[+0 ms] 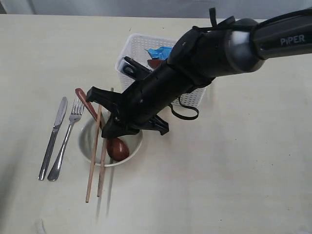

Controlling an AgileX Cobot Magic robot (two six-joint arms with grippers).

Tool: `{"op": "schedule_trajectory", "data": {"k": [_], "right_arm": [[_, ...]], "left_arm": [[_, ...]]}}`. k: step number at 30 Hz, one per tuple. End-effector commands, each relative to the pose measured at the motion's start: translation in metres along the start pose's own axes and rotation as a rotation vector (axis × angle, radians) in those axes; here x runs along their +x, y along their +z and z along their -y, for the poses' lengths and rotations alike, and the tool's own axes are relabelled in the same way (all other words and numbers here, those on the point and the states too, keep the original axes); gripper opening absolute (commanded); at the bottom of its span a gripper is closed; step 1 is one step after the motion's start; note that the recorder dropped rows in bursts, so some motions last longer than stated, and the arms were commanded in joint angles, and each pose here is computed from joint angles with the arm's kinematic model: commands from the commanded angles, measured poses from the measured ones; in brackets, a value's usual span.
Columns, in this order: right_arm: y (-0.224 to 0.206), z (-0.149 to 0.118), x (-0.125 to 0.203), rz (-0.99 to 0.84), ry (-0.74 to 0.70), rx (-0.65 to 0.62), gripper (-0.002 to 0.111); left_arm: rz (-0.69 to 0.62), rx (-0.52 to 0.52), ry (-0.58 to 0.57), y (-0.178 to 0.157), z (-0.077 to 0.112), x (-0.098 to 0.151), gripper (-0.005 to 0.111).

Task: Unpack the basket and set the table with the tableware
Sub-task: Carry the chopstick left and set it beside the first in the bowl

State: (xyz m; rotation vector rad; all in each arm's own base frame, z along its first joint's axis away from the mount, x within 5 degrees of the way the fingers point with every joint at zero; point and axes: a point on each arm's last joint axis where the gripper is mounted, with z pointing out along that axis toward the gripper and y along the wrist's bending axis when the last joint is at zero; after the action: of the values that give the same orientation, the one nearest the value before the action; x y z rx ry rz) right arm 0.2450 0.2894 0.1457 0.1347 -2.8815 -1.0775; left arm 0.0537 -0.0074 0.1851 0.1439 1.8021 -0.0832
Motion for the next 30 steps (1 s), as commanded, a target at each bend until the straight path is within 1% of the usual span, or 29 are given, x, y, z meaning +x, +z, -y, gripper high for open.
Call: {"op": "schedule_trajectory", "data": {"k": [1, 2, 4, 8, 9, 10, 13, 19, 30], "right_arm": [[0.001, 0.001, -0.001, 0.002, -0.032, 0.001, 0.000], [0.001, 0.001, -0.001, 0.002, -0.038, 0.001, 0.001], [0.001, 0.001, -0.001, 0.002, -0.040, 0.001, 0.009], [0.001, 0.001, -0.001, 0.002, -0.040, 0.001, 0.037], [0.001, 0.001, -0.001, 0.002, -0.041, 0.001, 0.042], [0.001, 0.001, -0.001, 0.001, -0.053, 0.001, 0.045], [-0.002, -0.004, -0.002, 0.004, -0.101, -0.011, 0.045], [-0.009, -0.020, -0.006, -0.007, -0.136, -0.055, 0.045], [-0.009, -0.022, -0.004, -0.026, -0.132, -0.063, 0.045]], "left_arm": [[0.003, -0.001, -0.011, 0.000, 0.000, 0.001, 0.000], [0.003, -0.001, -0.011, 0.000, 0.000, 0.001, 0.000], [0.003, -0.001, -0.011, 0.000, 0.000, 0.001, 0.000], [0.003, -0.001, -0.011, 0.000, 0.000, 0.001, 0.000], [0.003, -0.001, -0.011, 0.000, 0.000, 0.001, 0.000], [0.003, -0.001, -0.011, 0.000, 0.000, 0.001, 0.000], [0.003, -0.001, -0.011, 0.000, 0.000, 0.001, 0.000], [0.003, -0.001, -0.011, 0.000, 0.000, 0.001, 0.000], [0.003, -0.001, -0.011, 0.000, 0.000, 0.001, 0.000]]}}
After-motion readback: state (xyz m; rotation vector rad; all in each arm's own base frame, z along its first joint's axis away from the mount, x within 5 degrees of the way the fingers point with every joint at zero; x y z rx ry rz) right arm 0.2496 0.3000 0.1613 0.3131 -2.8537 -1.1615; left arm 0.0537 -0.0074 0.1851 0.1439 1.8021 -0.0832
